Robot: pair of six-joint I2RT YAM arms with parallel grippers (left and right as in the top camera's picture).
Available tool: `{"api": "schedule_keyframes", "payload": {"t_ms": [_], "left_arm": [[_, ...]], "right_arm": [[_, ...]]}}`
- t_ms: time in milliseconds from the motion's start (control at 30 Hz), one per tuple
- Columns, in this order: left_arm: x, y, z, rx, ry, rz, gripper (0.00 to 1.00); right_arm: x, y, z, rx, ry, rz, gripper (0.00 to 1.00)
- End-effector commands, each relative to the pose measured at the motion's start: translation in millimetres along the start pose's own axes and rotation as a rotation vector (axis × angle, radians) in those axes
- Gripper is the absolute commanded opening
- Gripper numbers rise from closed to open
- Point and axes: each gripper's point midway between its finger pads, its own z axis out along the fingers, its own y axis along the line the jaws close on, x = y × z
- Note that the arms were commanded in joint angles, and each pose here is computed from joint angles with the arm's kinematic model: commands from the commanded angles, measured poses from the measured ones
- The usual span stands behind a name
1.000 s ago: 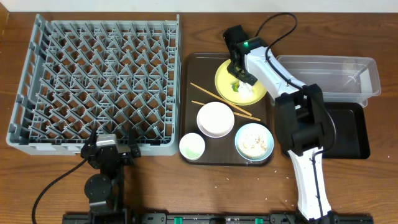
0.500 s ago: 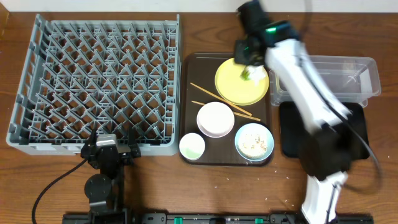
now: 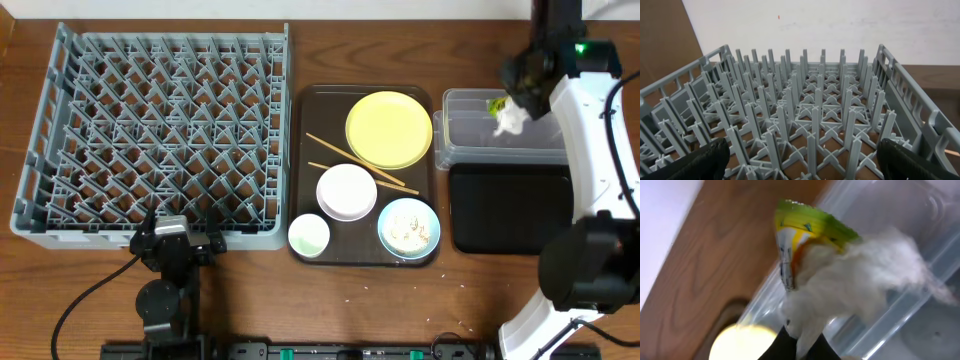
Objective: Sort waste into correct bins and load items into the dishwasher
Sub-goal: 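Carry the wrapper and tissue right and drop them into the clear bin, then grasp the light-blue bowl of rice with the right gripper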
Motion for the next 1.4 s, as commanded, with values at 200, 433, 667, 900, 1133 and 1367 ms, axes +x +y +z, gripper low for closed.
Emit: {"api": "schedule_keyframes", "payload": {"t_ms": [200,433,667,900,1133,1367], "left_arm": [[16,4,1,-0.022,0.049,0.003,0.95],[16,4,1,-0.022,0.049,0.003,0.95],[16,4,1,-0.022,0.049,0.003,0.95],[16,4,1,-0.022,0.049,0.003,0.95],[16,4,1,-0.022,0.049,0.003,0.95],[16,4,1,-0.022,0.049,0.003,0.95]], "right_arm": [[4,-52,73,0.058,-0.024,0.38,0.52],[-20,1,34,-0.17,-0.08,-0.087,0.96],[3,23,-77,-0.413,-0.07,-0.405,0.99],[127,8,-122,-0.447,0.177,-0.835,0.94],[247,-41,-106,-0.27,0.328,-1.242,0.91],[307,-82,-61,-0.201,0.29,-1.48,0.78]]}}
